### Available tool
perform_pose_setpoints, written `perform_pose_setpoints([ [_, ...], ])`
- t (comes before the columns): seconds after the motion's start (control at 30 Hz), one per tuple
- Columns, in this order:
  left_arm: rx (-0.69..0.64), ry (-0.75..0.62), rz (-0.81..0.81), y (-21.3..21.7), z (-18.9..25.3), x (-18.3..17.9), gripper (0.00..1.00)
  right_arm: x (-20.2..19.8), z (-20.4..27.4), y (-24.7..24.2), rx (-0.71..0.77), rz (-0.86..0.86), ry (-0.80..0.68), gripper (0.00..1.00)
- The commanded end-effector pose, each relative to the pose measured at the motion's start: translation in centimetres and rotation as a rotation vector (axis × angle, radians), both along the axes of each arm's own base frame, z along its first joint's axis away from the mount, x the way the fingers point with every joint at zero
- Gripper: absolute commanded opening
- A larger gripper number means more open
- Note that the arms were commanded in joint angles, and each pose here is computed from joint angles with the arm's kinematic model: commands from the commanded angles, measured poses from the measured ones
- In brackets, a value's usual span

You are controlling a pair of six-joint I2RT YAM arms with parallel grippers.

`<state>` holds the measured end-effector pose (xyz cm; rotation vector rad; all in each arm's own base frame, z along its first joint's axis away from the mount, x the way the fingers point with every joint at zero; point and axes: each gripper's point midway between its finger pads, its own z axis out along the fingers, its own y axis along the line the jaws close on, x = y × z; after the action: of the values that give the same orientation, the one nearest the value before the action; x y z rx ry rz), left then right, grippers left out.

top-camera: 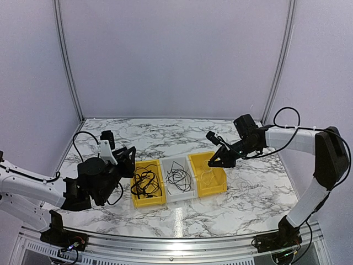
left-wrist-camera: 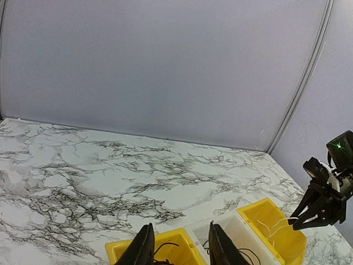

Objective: Untangle the cables

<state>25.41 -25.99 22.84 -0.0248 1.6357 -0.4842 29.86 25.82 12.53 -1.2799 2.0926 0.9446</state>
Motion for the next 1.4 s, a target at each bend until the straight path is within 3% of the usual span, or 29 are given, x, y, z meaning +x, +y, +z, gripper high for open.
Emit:
perform_pose_setpoints([
  [0.0,0.0,-0.004,-0.007,-0.5,0.6,0.1,0.35,-0.2,3.4,-0.6,-0.031,0.0,-0.101,0.24],
  [0.3,0.019,0.003,-0.026,-1.4,0.1,0.2,0.37,-1.9,2.6,-5.4,-0.213,-0.066,-0.22,0.4],
  [0.67,0.015,0.002,-0.049,-2.0,0.3,0.2,0.38,-3.7,-3.2,-8.7,-0.39,-0.002,-0.251,0.4],
  [0.93,0.013,0.0,-0.062,-2.6,0.6,0.3,0.38,-3.3,-5.3,-8.8,-0.417,-0.001,-0.235,0.39],
  [1.13,0.011,0.01,-0.072,-3.0,0.3,0.3,0.38,-3.0,-6.0,-8.6,-0.416,0.015,-0.233,0.3],
  [1.37,0.019,0.003,-0.082,-3.3,0.6,0.3,0.38,-4.8,-4.0,-7.8,-0.338,0.086,-0.251,0.03],
])
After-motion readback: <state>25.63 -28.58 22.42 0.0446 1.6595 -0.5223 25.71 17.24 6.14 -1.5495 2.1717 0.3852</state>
